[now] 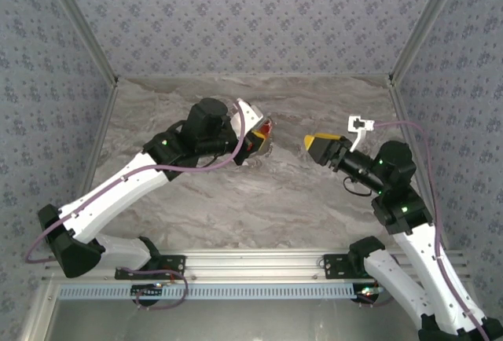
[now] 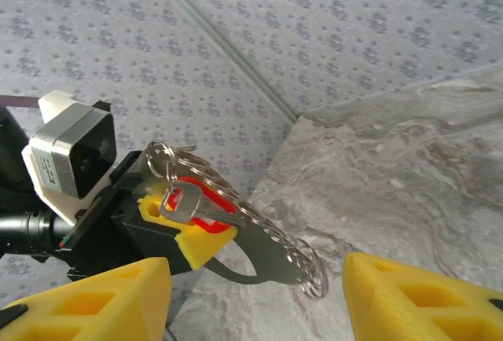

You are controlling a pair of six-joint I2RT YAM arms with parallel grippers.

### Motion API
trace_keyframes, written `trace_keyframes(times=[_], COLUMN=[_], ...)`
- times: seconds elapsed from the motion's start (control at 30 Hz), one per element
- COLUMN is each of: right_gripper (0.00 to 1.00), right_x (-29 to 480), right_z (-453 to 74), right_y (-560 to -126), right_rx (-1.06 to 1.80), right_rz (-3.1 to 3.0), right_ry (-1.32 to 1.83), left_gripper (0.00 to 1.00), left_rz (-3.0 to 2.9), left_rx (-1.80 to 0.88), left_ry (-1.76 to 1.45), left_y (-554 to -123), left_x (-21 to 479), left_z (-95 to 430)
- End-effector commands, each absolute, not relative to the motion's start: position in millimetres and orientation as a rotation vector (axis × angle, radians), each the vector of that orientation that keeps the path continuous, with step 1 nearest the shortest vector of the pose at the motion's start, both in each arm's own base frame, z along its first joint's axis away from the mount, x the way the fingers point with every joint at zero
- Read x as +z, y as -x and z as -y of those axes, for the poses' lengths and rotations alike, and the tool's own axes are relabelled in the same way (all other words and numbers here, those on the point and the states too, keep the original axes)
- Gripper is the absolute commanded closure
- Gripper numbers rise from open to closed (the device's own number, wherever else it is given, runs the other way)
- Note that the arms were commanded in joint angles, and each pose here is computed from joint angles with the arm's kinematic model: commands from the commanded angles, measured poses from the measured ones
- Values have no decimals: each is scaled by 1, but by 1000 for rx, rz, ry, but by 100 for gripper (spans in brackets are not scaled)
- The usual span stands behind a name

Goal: Put the keys on the keyring

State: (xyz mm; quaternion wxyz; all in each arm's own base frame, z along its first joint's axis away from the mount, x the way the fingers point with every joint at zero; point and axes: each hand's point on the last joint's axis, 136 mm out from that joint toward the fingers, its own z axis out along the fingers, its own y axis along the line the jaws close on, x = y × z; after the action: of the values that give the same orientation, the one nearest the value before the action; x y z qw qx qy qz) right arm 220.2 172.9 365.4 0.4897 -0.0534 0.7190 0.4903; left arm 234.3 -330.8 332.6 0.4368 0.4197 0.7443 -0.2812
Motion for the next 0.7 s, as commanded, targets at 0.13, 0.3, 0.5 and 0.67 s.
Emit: trace_keyframes(times=[0.13,0.3,0.5,0.67], right_gripper=[35,37,45,78], right_x=[391,387,379,371], right_z=[-211,-234,-240,-235], right_y=[-216,-219,-223,-221], right_rx=[1282,1265,1250,1228], right_rz=[-1621,-1637,-1667,-1725], right_ry=[277,313,295,279], left_gripper=[100,100,100,100], left_rz=[-1821,-1822,-1821,-1829], left_rx=[-617,-602,-604,-581], left_ry=[-1162,-1178,-1177,-1163], left_y=[-219,-218,-217,-220], left_x=[347,347,347,345], left_z=[337,343,344,342])
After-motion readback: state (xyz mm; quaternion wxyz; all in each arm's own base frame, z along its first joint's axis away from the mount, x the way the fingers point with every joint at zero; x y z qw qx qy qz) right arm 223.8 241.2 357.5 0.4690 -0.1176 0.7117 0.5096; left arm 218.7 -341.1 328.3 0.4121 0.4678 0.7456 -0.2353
